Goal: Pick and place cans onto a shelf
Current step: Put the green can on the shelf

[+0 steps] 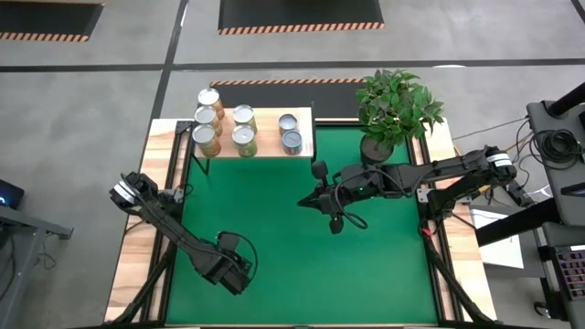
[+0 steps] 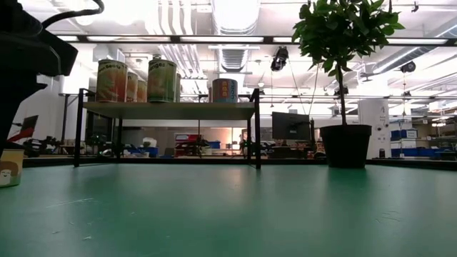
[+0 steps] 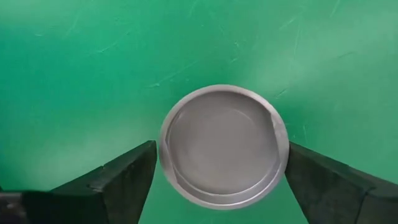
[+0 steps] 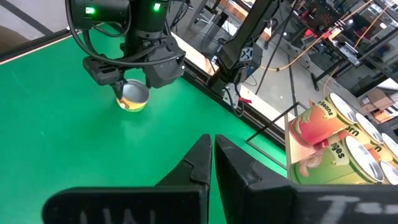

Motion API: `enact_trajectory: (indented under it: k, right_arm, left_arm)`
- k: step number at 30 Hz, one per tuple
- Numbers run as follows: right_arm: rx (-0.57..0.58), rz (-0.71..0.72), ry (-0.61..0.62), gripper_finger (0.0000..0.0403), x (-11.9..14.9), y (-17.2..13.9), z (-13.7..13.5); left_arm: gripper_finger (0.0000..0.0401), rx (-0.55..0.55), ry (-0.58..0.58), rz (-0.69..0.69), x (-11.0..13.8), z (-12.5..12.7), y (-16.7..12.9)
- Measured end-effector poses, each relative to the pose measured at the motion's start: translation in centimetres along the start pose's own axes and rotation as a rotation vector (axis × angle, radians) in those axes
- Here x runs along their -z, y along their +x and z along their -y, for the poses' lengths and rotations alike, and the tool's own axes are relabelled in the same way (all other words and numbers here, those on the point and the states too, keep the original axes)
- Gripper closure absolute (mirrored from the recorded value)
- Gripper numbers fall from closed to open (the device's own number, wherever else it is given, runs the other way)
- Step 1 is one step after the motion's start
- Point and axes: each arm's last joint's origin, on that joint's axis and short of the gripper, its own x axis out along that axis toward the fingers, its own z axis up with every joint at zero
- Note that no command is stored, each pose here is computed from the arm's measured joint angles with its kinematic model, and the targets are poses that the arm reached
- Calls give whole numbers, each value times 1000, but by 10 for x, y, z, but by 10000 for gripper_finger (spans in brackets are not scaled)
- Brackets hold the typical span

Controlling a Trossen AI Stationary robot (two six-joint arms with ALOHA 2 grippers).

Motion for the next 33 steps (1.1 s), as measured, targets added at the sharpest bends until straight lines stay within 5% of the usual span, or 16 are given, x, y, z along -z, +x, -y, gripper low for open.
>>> enact_trajectory:
  k: [11, 19, 33]
  right_arm:
    - [0, -1, -1, 394, 0, 0, 0]
    - [-1, -9, -1, 394, 1, 0, 0]
    - [10, -131, 23, 394, 7, -15, -3]
  left_arm:
    - [123, 11, 31, -3, 0, 2, -5]
    - [114, 40, 150, 90, -12, 16, -53]
    - [113, 135, 563, 251, -99, 34, -152]
